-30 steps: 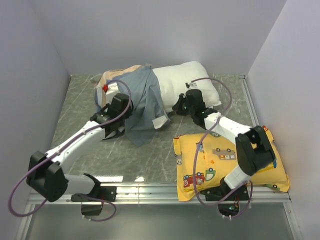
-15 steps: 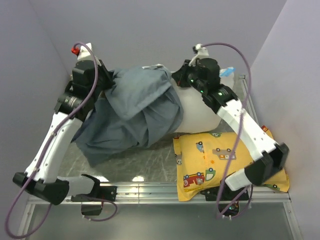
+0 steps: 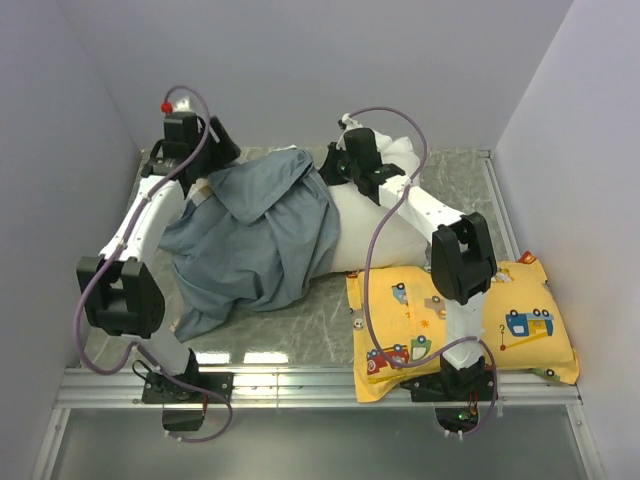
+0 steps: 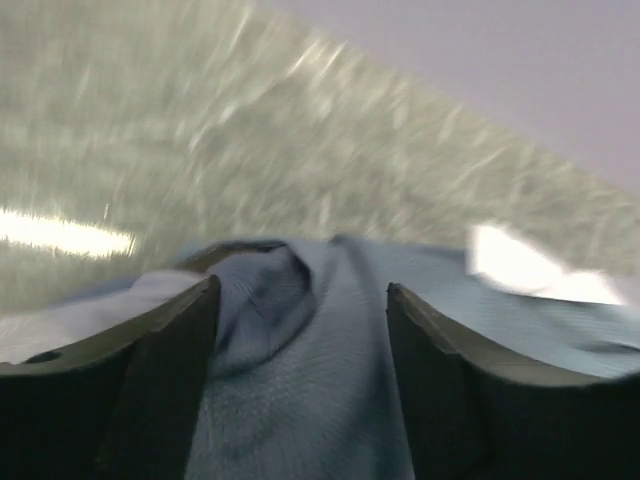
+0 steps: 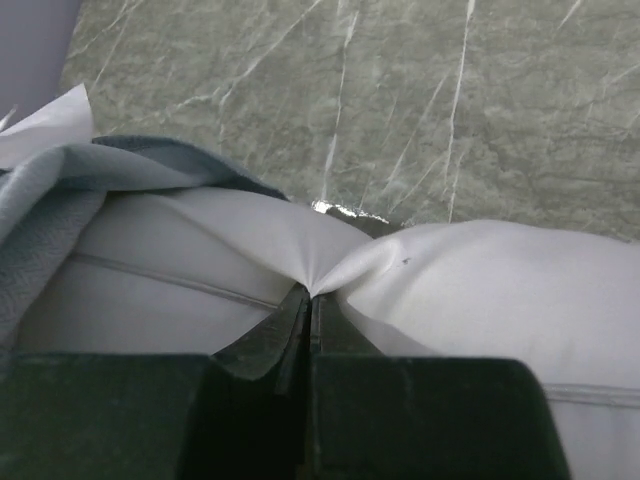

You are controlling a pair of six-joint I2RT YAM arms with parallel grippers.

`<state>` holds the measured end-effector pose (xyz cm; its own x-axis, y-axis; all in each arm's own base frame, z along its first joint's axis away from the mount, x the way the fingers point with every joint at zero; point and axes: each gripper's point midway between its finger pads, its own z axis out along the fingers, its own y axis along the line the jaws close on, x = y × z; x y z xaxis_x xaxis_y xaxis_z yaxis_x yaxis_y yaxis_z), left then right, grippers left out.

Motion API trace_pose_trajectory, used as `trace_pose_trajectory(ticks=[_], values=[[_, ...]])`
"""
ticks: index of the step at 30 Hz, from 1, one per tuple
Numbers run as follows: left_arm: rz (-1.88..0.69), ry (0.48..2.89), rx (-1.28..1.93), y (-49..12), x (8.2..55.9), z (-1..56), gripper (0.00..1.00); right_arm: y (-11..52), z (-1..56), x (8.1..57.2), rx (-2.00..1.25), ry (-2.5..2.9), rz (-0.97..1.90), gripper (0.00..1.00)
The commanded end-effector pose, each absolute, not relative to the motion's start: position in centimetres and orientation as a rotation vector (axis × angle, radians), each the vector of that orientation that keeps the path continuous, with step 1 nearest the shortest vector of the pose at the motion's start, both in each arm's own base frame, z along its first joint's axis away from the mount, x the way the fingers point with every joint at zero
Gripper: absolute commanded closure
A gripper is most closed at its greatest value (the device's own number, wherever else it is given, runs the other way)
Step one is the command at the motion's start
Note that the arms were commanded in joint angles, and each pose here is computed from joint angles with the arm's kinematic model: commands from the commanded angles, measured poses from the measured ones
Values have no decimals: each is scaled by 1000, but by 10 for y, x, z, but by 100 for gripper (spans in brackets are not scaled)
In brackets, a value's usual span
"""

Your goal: Remove the pillowcase from the pillow

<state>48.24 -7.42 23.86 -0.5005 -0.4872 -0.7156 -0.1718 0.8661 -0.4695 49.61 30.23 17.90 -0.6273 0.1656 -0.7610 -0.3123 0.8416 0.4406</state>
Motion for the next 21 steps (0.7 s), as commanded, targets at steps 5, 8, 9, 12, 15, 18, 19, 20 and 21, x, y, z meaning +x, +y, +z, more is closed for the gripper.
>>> trace_pose_trajectory(ticks=[5, 8, 9, 12, 15, 18, 19, 20, 21], values=[[-355, 1754, -336, -91, 436, 404, 18, 283, 158, 494, -46, 2229, 631, 100], [-260, 1812, -312, -120, 407, 380, 18, 281, 160, 495, -35, 2230, 628, 100], [-224, 1865, -297, -128, 400, 354, 18, 279, 161, 496, -36, 2227, 627, 100], [-219, 1972, -262, -154, 370, 299, 19, 272, 163, 495, -21, 2224, 612, 100], [-273, 2035, -243, -171, 349, 264, 12, 260, 164, 496, 3, 2223, 607, 100], [-334, 2054, -213, -192, 337, 246, 6, 252, 169, 497, 26, 2209, 629, 100], [-370, 2064, -186, -201, 335, 243, 1, 250, 172, 498, 31, 2202, 631, 100], [-388, 2069, -175, -208, 335, 238, 1, 249, 174, 498, 34, 2198, 632, 100], [-412, 2061, -170, -214, 337, 238, 1, 249, 175, 498, 30, 2198, 632, 100]])
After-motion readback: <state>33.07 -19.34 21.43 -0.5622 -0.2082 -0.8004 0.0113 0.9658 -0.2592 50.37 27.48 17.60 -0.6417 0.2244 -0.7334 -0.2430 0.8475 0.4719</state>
